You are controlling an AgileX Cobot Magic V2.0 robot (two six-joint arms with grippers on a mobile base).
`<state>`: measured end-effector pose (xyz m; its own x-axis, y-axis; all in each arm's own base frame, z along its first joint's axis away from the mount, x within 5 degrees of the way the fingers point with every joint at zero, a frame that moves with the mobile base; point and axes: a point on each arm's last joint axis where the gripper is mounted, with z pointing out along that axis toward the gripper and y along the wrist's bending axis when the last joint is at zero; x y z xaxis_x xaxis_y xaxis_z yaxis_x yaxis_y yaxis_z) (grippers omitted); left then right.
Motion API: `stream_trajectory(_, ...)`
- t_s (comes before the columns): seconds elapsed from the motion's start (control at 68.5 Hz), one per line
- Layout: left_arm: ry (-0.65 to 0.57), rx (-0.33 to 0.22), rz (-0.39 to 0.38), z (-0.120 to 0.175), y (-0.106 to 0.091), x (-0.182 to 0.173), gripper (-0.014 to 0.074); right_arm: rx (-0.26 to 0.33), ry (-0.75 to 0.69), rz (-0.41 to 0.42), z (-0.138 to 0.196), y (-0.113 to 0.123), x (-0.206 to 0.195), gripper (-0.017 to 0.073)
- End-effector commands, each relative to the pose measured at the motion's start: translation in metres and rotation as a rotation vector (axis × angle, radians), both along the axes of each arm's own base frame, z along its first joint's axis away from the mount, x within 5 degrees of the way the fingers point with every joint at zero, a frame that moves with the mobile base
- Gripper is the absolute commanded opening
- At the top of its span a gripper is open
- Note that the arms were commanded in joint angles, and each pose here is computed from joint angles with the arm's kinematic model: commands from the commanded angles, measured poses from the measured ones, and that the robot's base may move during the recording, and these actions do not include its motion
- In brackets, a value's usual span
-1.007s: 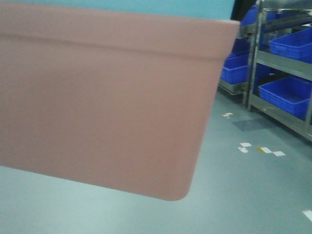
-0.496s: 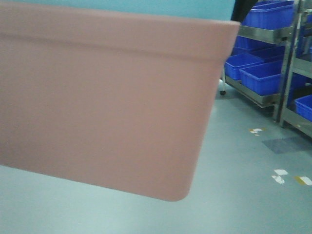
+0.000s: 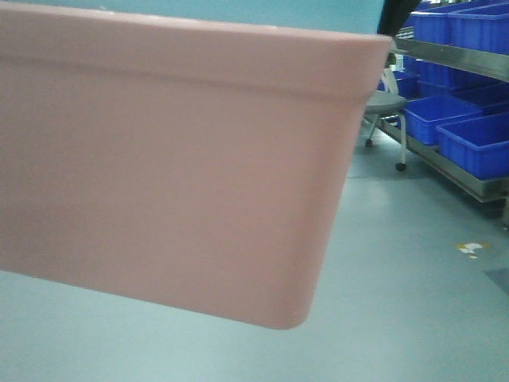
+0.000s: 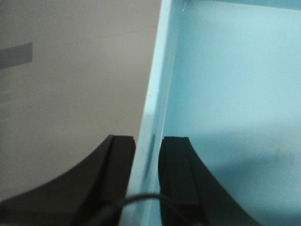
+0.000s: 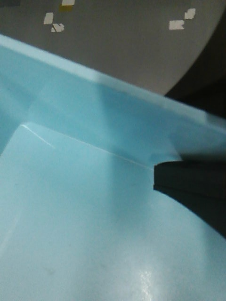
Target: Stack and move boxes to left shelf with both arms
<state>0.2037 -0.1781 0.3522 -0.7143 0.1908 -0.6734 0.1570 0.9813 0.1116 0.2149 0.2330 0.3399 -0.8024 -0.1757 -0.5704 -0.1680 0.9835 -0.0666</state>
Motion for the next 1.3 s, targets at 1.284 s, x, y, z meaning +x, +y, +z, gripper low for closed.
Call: stream_trajectory(1.284, -0.109, -0.272, -0.217, 0.0295, -0.03, -0.0128, -0.0012, 0.256, -0.194, 0.137, 0.0363, 0.0201, 0.0009, 0.0057)
